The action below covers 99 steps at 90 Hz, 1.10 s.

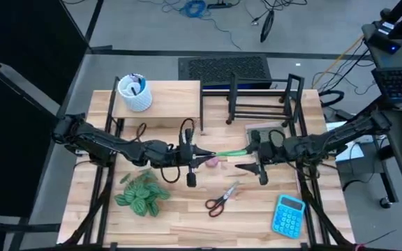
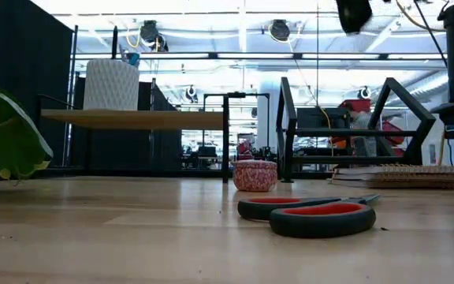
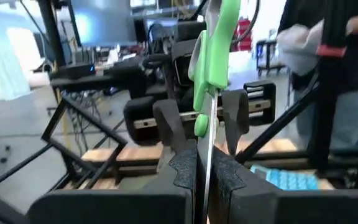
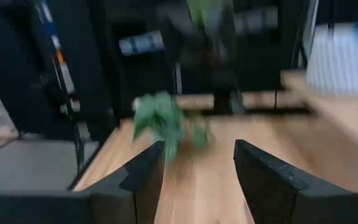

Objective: Stock shelves
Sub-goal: Put the green scissors into the white pen holder

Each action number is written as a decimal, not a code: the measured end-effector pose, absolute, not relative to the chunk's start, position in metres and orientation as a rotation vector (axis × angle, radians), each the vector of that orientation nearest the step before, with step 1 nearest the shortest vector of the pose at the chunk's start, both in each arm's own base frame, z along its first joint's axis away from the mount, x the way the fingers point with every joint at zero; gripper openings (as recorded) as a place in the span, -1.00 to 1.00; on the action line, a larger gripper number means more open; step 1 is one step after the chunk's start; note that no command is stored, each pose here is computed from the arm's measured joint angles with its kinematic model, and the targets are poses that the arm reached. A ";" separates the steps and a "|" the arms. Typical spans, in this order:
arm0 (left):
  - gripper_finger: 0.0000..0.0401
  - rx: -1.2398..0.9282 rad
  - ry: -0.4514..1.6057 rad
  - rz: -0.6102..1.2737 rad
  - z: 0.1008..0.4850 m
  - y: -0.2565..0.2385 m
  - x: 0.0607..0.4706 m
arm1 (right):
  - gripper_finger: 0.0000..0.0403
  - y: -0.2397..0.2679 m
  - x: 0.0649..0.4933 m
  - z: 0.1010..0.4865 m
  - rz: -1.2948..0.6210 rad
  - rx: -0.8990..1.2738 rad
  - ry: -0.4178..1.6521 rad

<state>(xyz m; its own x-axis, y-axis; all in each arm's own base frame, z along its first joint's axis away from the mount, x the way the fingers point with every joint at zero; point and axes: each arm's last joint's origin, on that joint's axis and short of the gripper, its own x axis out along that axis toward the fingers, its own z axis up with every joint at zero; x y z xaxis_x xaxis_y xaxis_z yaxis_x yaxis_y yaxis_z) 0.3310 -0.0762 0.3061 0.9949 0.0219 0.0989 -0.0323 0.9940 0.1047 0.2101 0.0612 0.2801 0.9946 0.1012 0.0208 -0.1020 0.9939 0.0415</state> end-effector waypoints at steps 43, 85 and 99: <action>-1.00 0.054 -0.144 -0.056 0.293 -0.074 0.326 | -0.14 0.067 0.232 0.292 0.125 -0.108 -0.365; -1.00 0.063 -0.096 -0.031 0.288 -0.068 0.328 | -0.22 0.071 0.245 0.295 0.141 -0.175 -0.404; -1.00 0.065 -0.091 -0.032 0.288 -0.068 0.328 | -0.24 0.073 0.258 0.297 0.130 -0.208 -0.391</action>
